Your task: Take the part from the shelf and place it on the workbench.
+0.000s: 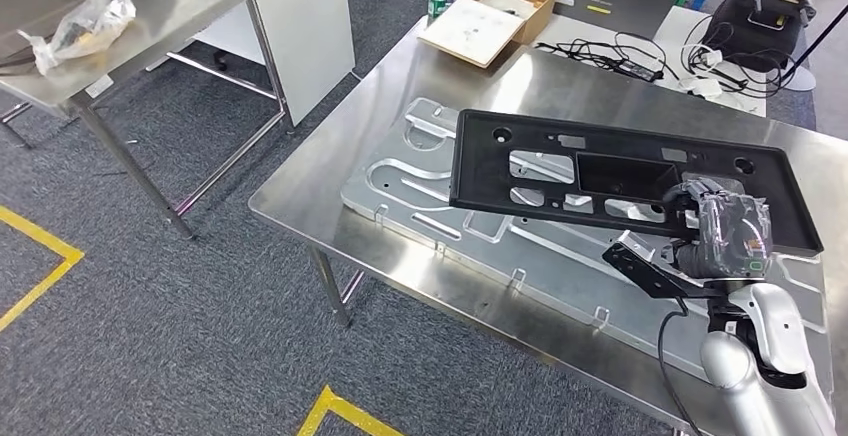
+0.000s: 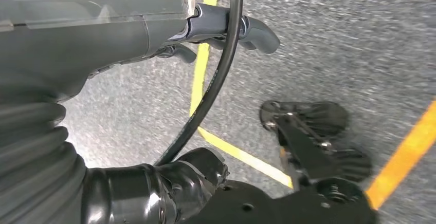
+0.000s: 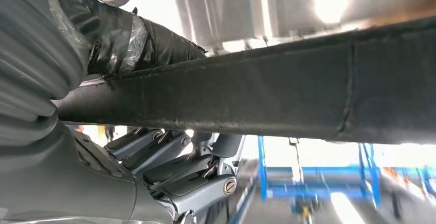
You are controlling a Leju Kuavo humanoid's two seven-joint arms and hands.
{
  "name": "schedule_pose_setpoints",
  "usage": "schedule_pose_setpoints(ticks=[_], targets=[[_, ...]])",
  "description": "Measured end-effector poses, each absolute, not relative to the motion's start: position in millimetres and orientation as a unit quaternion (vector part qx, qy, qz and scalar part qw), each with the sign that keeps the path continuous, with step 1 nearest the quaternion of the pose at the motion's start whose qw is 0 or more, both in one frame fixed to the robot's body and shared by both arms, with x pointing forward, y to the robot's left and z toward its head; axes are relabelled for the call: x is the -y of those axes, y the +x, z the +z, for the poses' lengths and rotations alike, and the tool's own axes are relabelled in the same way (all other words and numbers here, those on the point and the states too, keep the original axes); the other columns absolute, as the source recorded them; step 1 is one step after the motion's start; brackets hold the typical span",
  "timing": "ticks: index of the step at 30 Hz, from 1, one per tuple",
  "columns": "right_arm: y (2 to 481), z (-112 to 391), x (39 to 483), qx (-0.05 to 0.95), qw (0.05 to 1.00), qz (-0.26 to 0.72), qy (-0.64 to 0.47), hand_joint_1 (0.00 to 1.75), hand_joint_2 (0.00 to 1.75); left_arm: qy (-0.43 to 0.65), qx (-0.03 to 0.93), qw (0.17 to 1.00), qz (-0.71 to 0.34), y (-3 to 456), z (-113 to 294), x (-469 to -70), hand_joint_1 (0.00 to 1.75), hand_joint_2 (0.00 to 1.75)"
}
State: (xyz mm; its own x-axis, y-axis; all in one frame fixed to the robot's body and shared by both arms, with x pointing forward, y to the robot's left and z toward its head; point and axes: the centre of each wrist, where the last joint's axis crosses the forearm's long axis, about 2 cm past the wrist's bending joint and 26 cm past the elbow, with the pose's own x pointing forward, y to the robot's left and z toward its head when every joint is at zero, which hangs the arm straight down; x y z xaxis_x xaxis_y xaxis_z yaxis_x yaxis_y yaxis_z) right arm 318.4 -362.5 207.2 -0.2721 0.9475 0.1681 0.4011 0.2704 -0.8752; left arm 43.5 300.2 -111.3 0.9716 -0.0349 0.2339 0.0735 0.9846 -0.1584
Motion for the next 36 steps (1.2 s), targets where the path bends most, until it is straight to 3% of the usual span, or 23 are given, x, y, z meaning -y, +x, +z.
schedule_pose_setpoints(ticks=[9, 13, 15, 19, 27, 36], targets=[[328, 175, 390, 0.655, 0.440, 0.386, -0.478, 1.75, 1.75, -0.101, 0.117, 0.988, -0.012, 47, -111, -300, 0.00, 1.75], [330, 155, 401, 0.634, 0.471, 0.391, -0.473, 0.00, 0.00, -0.110, 0.116, 0.987, -0.006, 44, -111, -300, 0.00, 1.75], [332, 152, 404, 0.629, 0.480, 0.389, -0.471, 0.00, 0.00, -0.113, 0.115, 0.987, -0.005, 43, -111, -300, 0.00, 1.75], [336, 148, 403, 0.625, 0.491, 0.389, -0.466, 0.00, 0.00, -0.104, 0.115, 0.988, -0.003, 46, -111, -299, 0.00, 0.00], [338, 148, 394, 0.633, 0.487, 0.389, -0.460, 0.00, 0.00, -0.094, 0.112, 0.989, 0.017, 45, -111, -300, 0.00, 0.00], [331, 179, 359, 0.689, 0.421, 0.386, -0.446, 0.00, 0.00, -0.087, 0.108, 0.990, 0.025, 45, -111, -303, 0.00, 0.00]])
